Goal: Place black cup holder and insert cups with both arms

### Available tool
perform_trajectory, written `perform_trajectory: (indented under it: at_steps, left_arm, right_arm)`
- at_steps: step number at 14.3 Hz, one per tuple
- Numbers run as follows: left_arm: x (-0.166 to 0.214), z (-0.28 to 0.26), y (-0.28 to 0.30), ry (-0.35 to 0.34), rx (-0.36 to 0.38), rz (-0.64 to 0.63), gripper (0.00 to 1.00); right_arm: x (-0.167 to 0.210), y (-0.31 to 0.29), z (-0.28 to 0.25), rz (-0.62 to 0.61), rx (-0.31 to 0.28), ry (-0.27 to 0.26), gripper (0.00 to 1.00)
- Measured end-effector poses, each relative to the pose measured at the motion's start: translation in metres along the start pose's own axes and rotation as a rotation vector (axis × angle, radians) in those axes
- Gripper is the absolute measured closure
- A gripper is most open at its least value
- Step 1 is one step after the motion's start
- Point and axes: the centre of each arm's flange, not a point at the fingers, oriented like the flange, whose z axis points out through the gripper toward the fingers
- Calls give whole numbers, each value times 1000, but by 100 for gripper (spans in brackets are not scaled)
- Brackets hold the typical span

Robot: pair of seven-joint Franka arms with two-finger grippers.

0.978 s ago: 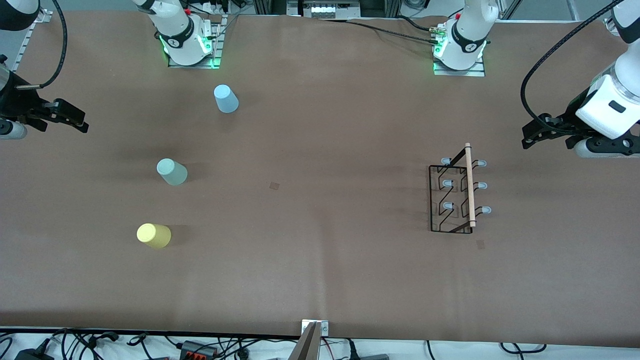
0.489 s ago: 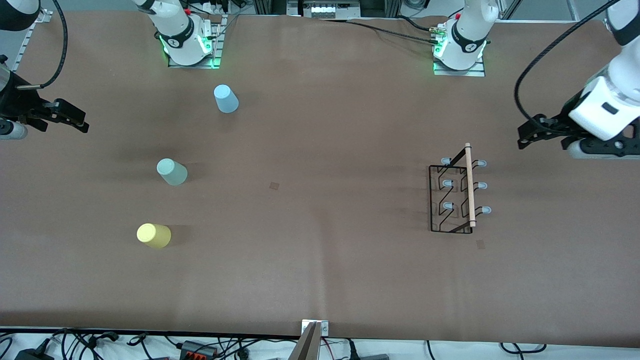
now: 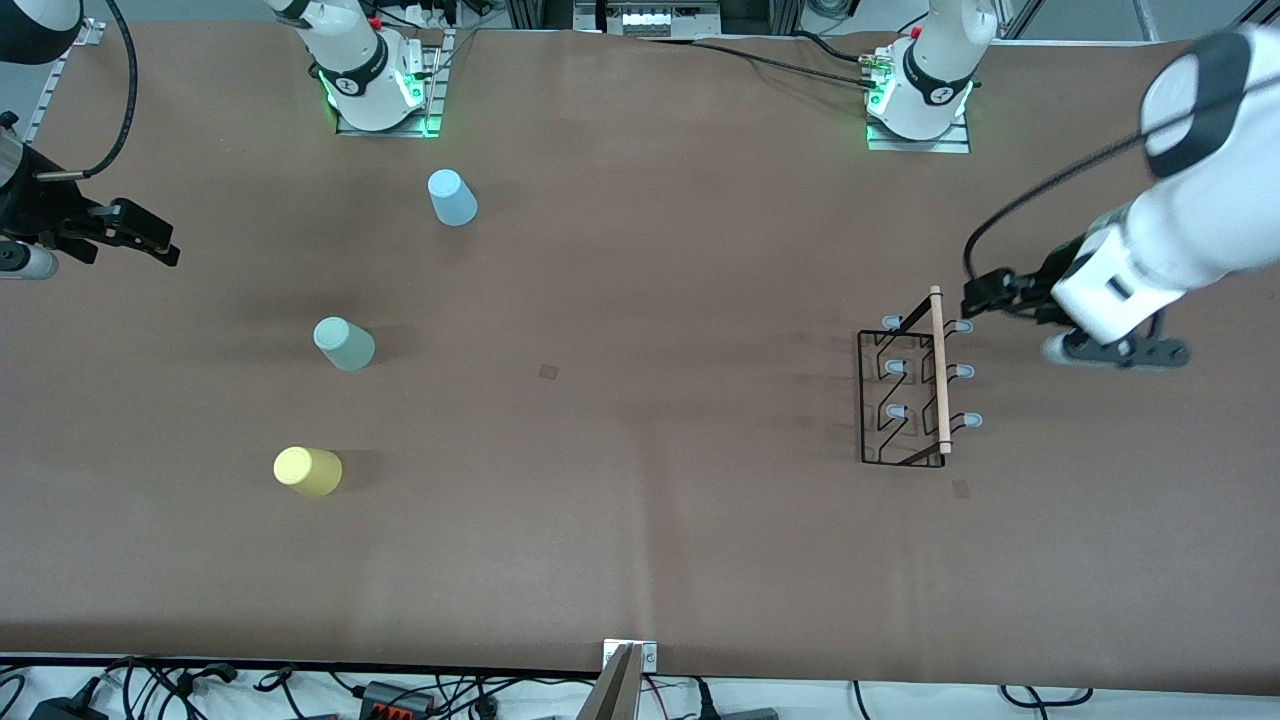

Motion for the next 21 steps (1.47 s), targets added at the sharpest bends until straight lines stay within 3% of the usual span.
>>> perform_trajectory:
  at_steps: [4, 10, 15, 17, 19, 20, 21]
  left_arm:
    - [24, 64, 18, 3, 31, 43, 0]
    - [17, 125, 26, 23, 82, 84, 0]
    - [12, 143, 17, 25, 117, 96, 7]
    - [12, 146, 12, 30, 145, 106, 14]
    - [10, 152, 8, 23, 152, 107, 30]
    - [9, 154, 6, 22, 152, 106, 31]
    - [9, 156, 5, 22, 152, 104, 39]
  right_arm:
    - [6, -1, 20, -2, 0, -34, 0]
    - [25, -2, 70, -5, 0, -98, 0]
    - [36, -14, 107, -26, 0, -158, 0]
    - [36, -15, 108, -28, 0, -157, 0]
    - [37, -15, 108, -28, 0, -154, 0]
    - [37, -15, 108, -28, 0, -154, 0]
    - [37, -15, 108, -28, 0, -153, 0]
